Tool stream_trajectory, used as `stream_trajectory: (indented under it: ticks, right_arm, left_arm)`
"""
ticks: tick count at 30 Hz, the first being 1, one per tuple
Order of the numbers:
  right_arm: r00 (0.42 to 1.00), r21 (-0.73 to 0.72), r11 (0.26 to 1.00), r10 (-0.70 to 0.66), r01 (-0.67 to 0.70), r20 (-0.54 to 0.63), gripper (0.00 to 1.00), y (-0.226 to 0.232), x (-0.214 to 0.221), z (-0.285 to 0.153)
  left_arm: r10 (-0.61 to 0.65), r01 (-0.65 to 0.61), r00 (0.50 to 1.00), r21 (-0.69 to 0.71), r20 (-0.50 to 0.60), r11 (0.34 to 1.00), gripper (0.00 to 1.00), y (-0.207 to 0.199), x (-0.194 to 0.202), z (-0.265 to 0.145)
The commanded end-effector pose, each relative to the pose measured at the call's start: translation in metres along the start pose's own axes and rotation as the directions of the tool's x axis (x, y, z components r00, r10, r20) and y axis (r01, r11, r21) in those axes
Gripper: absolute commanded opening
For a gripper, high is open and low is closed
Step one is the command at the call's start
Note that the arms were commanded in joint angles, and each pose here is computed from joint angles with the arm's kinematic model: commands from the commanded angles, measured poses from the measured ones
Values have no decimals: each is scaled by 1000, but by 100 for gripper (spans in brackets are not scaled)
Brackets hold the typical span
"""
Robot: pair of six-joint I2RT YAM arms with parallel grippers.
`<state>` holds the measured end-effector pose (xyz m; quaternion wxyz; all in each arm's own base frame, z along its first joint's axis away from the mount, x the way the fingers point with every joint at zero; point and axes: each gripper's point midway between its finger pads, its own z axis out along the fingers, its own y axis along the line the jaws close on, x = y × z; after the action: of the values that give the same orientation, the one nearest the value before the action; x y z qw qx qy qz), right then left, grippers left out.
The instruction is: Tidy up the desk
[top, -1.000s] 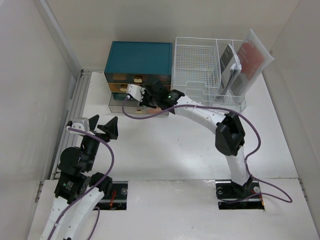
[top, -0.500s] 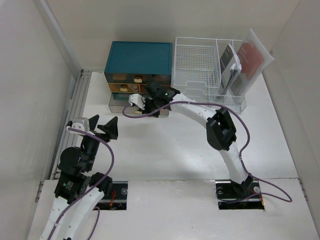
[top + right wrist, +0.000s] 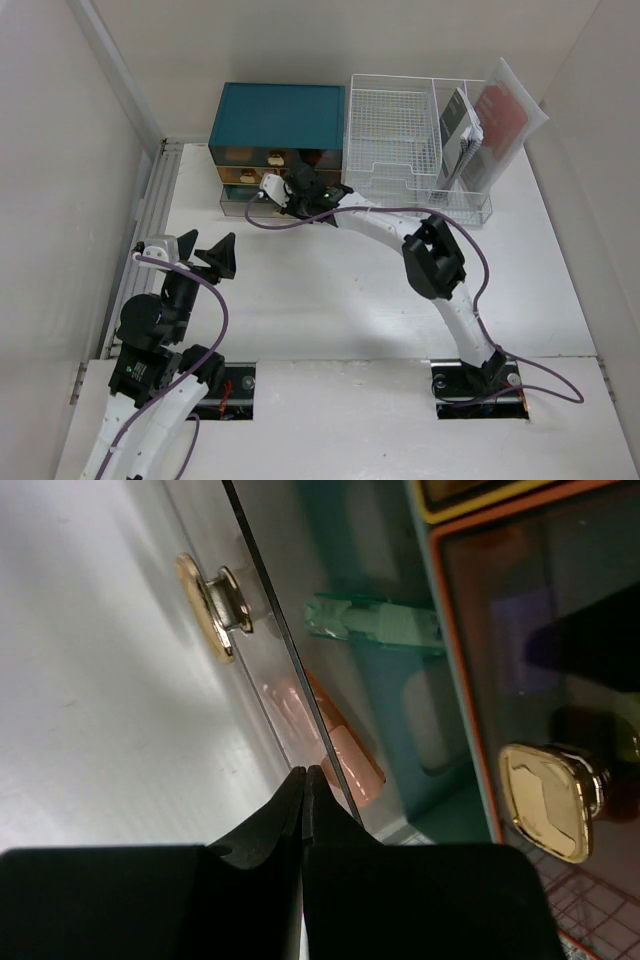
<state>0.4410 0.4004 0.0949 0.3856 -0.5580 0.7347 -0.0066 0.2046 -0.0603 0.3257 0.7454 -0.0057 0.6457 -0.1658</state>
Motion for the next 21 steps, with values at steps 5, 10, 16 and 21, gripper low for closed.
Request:
stream_trajectory:
  ticks: [5, 10, 16, 21]
  right_arm:
    - [998, 222, 974, 60, -55, -19, 0, -46, 6, 18]
    - [995, 284, 956, 83, -66, -47, 0, -62, 20, 26]
    - [994, 372, 925, 97, -72, -50, 0, -81, 24, 23]
    - [994, 420, 905, 93, -60, -57, 0, -87, 29, 24]
  left_arm:
    - [-2, 2, 999, 2, 45, 1000, 76, 0, -10, -1]
    - [-2, 2, 999, 2, 45, 1000, 76, 0, -10, -1]
    - [-2, 2, 999, 2, 45, 1000, 76, 0, -10, -1]
    - [-2, 2, 999, 2, 45, 1000, 76, 0, -10, -1]
